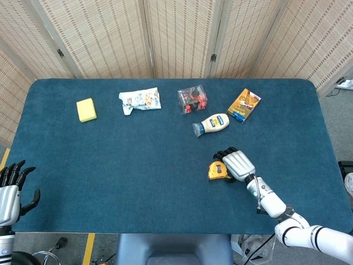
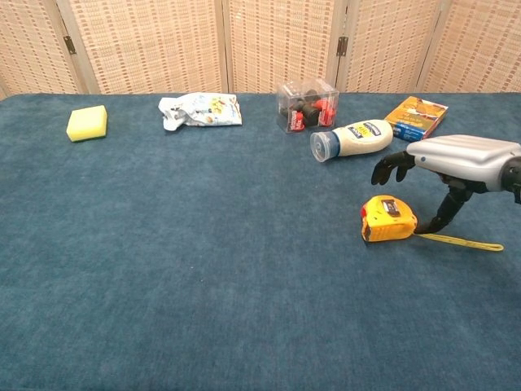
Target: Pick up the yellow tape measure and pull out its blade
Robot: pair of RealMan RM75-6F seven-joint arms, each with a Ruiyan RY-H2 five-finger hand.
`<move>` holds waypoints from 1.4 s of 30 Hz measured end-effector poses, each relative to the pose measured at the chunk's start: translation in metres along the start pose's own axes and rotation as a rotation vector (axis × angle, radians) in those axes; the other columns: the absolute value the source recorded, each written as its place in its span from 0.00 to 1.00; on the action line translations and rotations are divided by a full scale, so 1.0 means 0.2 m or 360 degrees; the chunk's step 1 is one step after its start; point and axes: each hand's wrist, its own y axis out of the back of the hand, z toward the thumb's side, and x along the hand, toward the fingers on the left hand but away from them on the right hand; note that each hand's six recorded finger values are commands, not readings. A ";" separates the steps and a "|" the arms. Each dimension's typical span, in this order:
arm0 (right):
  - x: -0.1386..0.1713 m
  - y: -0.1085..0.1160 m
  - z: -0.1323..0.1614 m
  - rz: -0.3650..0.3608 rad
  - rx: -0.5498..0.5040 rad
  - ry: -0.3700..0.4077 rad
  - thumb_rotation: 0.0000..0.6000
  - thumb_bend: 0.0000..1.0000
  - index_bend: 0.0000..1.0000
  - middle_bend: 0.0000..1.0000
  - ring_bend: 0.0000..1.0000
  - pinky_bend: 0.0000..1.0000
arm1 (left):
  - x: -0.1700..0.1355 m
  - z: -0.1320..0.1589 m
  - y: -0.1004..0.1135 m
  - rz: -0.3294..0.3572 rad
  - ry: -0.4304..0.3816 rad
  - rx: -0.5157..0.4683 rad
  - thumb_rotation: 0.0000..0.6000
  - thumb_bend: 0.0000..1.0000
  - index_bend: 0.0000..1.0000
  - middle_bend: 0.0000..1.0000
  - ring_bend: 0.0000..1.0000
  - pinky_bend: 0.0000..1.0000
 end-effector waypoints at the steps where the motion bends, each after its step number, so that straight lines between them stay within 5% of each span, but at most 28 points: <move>1: -0.01 -0.01 0.00 0.0005 0.0005 0.0003 1.00 0.18 0.26 0.29 0.27 0.18 | 0.00 0.00 0.00 0.0001 0.0000 0.0000 0.96 0.49 0.23 0.11 0.06 0.02; 13: -0.07 -0.09 0.02 0.0034 0.0017 0.0002 1.00 0.18 0.35 0.35 0.31 0.18 | 0.01 -0.01 0.00 -0.0001 0.0010 0.0002 0.96 0.49 0.23 0.11 0.06 0.02; 23: -0.12 -0.05 0.08 -0.0033 -0.0049 0.0011 1.00 0.18 0.59 0.53 0.44 0.26 | 0.04 0.01 0.01 0.0010 -0.0012 0.0000 0.96 0.49 0.23 0.11 0.06 0.02; 33: -0.23 0.18 0.28 -0.0089 -0.0302 0.0124 1.00 0.18 0.63 0.56 0.46 0.27 | 0.21 0.19 0.07 -0.0004 -0.0227 -0.0077 0.96 0.49 0.22 0.11 0.07 0.03; 42: -0.36 0.41 0.52 -0.0138 -0.0505 0.0214 1.00 0.18 0.63 0.56 0.47 0.27 | 0.41 0.47 0.03 -0.0141 -0.0398 -0.0319 0.96 0.45 0.05 0.11 0.07 0.03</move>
